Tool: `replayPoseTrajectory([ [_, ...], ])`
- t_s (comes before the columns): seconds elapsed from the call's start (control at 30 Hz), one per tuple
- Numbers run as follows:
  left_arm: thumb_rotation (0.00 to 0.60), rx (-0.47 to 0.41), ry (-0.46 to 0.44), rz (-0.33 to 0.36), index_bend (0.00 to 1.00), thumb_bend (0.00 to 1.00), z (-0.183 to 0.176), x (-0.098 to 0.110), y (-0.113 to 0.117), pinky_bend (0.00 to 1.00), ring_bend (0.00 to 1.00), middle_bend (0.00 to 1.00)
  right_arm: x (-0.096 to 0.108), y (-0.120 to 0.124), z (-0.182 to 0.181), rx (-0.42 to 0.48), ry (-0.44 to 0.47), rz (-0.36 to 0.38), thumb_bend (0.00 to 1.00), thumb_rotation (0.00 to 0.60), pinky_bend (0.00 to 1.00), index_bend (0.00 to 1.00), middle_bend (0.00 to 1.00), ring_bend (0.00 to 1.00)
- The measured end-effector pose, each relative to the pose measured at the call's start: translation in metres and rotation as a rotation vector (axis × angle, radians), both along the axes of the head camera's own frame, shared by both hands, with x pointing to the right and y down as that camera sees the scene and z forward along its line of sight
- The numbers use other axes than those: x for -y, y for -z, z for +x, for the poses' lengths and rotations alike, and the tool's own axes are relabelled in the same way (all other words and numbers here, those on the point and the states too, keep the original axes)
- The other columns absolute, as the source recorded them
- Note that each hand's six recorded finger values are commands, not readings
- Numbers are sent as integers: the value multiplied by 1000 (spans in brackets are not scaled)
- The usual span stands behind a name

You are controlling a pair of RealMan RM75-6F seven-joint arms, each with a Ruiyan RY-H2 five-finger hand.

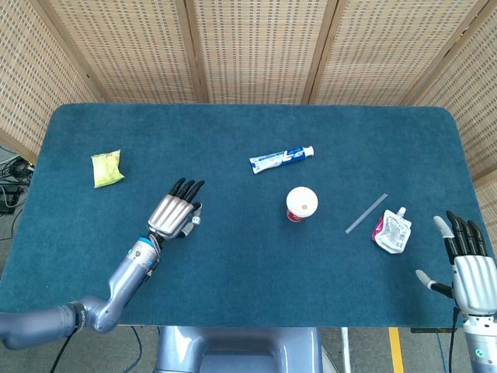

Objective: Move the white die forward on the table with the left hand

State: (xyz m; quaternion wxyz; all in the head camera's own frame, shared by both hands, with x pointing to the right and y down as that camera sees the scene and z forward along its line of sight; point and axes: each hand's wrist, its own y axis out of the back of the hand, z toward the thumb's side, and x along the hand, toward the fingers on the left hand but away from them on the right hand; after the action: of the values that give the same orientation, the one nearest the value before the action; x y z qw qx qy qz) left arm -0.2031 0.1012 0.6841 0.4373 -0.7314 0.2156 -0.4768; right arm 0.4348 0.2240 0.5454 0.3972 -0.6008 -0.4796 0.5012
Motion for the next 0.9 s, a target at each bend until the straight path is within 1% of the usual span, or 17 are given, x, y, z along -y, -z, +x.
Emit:
replayPoseTrajectory([
  [0.13,600,-38,25,37,513,406,-5,17,23,0,0,0,0,0,-1,0,1,0,77,600,0,50,0,0],
  [0.27,600,-45,28,54,454,404,-6,23,33,0,0,0,0,1,0,2,1,1,77,600,0,50,0,0],
  [0.33,600,-45,29,49,392,401,-5,24,33,0,0,0,0,1,0,2,0,1,77,600,0,50,0,0],
  [0.43,600,-42,25,49,220,395,-3,23,33,0,0,0,0,1,0,2,0,2,78,600,0,50,0,0],
  [0.5,600,-41,22,54,86,388,-2,22,33,0,0,0,0,2,0,3,-2,3,77,600,0,50,0,0],
  [0.57,600,-38,20,59,25,384,-2,22,33,0,0,0,0,2,0,3,-2,2,77,600,0,50,0,0],
  [0.63,600,-37,21,60,8,383,-2,22,33,0,0,0,0,2,0,4,-2,2,77,600,0,50,0,0],
  [0.9,600,-40,26,75,7,383,-6,20,37,0,0,0,-1,1,-1,2,2,-1,77,600,0,50,0,0],
])
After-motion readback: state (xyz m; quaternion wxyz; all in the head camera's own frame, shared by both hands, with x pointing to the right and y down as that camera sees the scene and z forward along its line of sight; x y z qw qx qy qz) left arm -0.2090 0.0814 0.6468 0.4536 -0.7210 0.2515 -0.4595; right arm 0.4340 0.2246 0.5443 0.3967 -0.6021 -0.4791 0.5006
